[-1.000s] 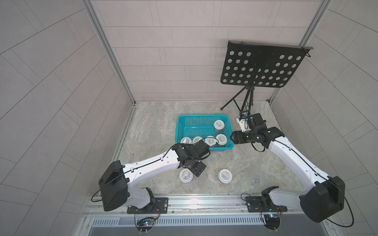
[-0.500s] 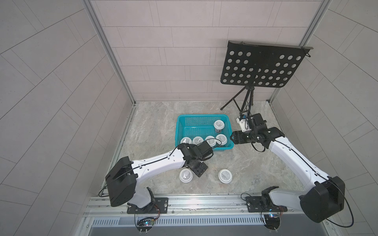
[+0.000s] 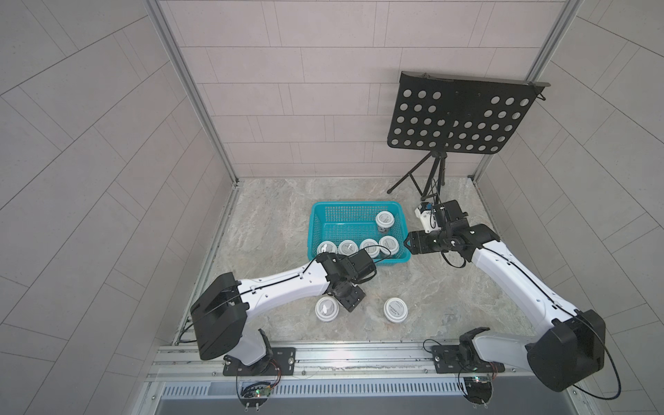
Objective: Put the yogurt in the basket
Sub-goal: Pick up the yogurt from the center of the board.
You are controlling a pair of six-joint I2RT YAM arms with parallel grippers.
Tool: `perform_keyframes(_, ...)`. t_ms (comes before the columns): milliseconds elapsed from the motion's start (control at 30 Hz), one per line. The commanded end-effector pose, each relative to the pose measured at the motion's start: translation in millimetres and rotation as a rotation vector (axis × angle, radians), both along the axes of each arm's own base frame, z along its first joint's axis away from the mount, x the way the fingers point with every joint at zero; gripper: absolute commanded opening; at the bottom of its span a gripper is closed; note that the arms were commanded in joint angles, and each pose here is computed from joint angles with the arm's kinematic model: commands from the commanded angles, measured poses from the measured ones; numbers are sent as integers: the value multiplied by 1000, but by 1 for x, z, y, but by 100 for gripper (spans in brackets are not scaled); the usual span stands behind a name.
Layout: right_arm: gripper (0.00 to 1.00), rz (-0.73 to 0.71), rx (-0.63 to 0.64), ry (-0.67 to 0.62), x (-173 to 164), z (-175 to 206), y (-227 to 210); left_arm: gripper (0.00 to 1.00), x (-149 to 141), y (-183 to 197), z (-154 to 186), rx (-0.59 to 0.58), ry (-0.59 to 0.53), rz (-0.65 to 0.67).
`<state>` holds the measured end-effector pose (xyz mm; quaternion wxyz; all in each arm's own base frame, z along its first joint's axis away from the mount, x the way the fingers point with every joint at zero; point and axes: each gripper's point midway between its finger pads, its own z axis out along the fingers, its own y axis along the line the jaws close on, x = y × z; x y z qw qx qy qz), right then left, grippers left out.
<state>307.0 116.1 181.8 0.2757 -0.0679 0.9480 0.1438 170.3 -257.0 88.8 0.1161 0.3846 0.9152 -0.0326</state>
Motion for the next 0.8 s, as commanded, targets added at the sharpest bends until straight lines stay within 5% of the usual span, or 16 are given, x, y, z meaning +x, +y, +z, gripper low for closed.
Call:
perform_keyframes(0,80,-9,10,-14,-2,3,-2,76,5,-6,6,-5,-26,-13)
perform_keyframes(767,80,-8,12,-8,-3,1,-2,70,3,1,-20,72,-2,-7)
